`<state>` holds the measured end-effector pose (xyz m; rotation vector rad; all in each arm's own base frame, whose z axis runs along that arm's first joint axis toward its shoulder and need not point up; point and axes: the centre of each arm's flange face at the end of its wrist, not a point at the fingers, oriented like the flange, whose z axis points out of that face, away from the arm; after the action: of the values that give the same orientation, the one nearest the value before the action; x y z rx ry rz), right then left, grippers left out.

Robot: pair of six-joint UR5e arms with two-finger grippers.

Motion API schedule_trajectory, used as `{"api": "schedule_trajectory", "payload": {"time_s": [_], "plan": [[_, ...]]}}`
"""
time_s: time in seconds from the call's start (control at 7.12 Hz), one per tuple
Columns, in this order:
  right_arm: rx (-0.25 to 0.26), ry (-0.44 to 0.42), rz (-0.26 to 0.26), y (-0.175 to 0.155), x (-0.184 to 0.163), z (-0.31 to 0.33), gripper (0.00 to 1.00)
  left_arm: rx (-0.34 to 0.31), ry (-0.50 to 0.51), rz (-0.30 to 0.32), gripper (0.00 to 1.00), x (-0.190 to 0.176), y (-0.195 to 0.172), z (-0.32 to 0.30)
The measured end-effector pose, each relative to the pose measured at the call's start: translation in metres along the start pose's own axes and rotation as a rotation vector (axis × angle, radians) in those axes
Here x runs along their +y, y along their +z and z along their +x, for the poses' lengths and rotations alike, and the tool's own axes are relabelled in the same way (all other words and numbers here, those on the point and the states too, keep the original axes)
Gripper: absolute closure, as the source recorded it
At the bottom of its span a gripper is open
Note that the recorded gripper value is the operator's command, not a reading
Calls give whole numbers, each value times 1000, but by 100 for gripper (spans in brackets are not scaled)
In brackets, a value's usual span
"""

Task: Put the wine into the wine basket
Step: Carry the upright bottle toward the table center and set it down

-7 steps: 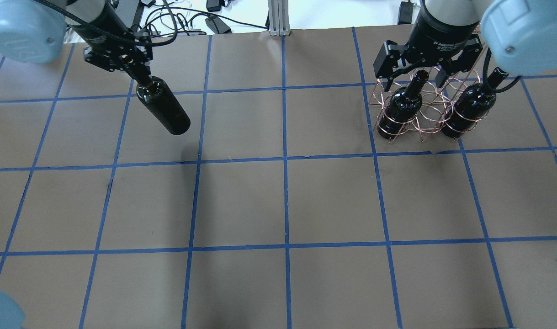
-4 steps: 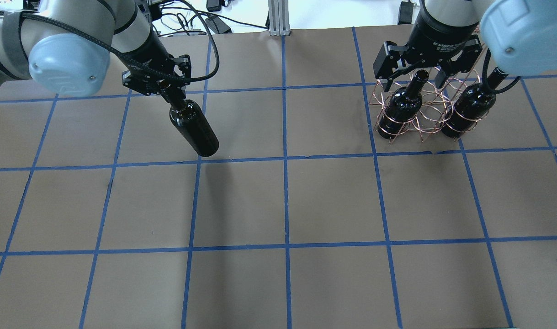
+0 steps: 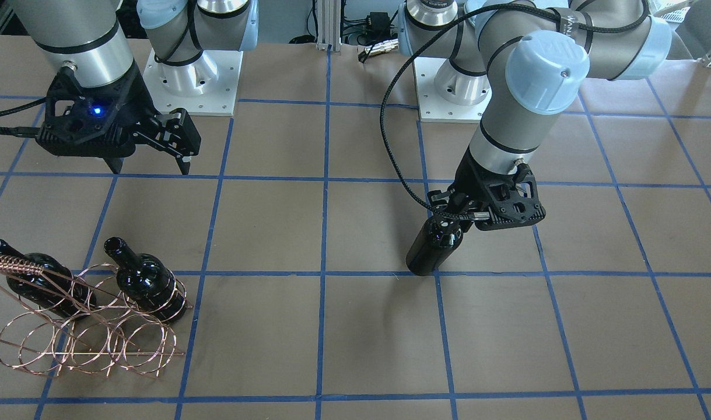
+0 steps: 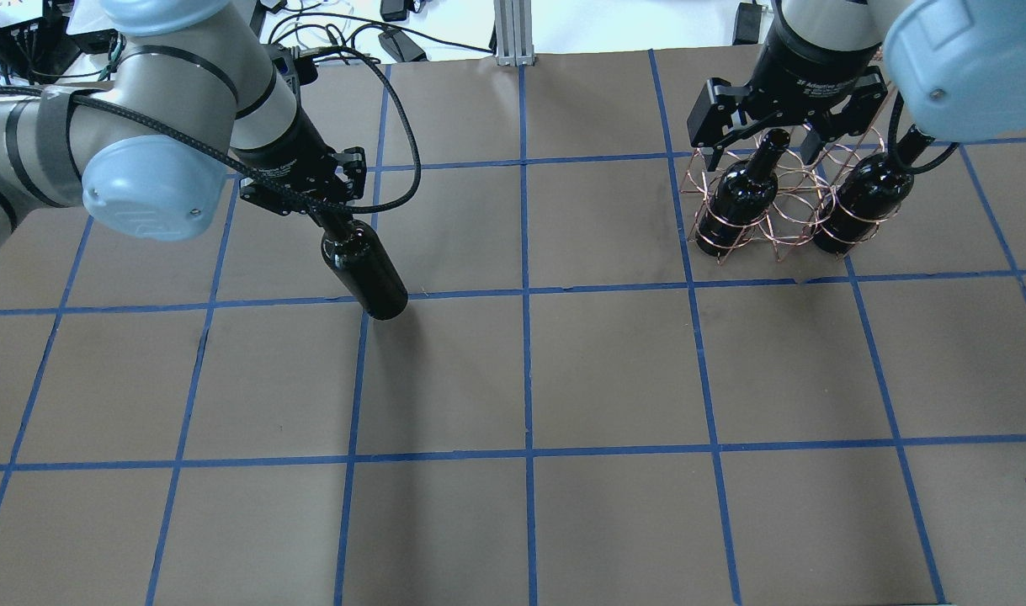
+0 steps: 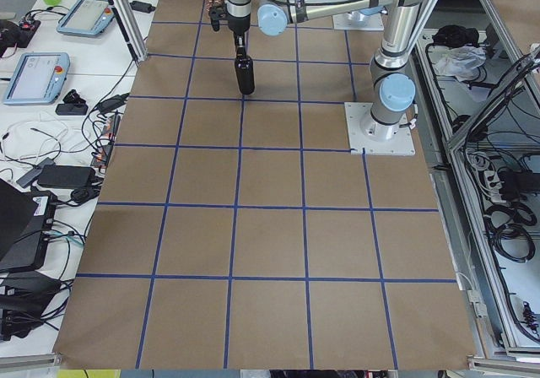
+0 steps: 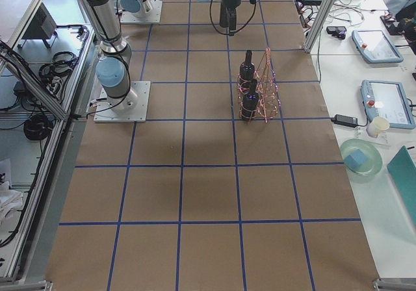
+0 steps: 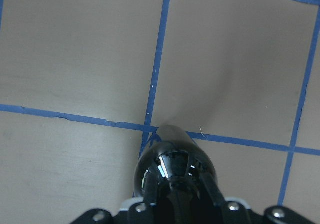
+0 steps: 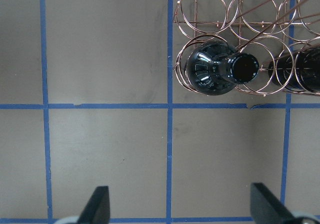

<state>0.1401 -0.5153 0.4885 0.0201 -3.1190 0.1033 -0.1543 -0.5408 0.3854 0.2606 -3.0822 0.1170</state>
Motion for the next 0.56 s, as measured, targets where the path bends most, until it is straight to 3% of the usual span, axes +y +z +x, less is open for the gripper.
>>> {"api": "schedule_trajectory", "payload": {"time_s": [0.56], "plan": [[0, 1, 0, 0, 0, 0, 0, -9, 32, -7, 100, 10, 4, 14]]}}
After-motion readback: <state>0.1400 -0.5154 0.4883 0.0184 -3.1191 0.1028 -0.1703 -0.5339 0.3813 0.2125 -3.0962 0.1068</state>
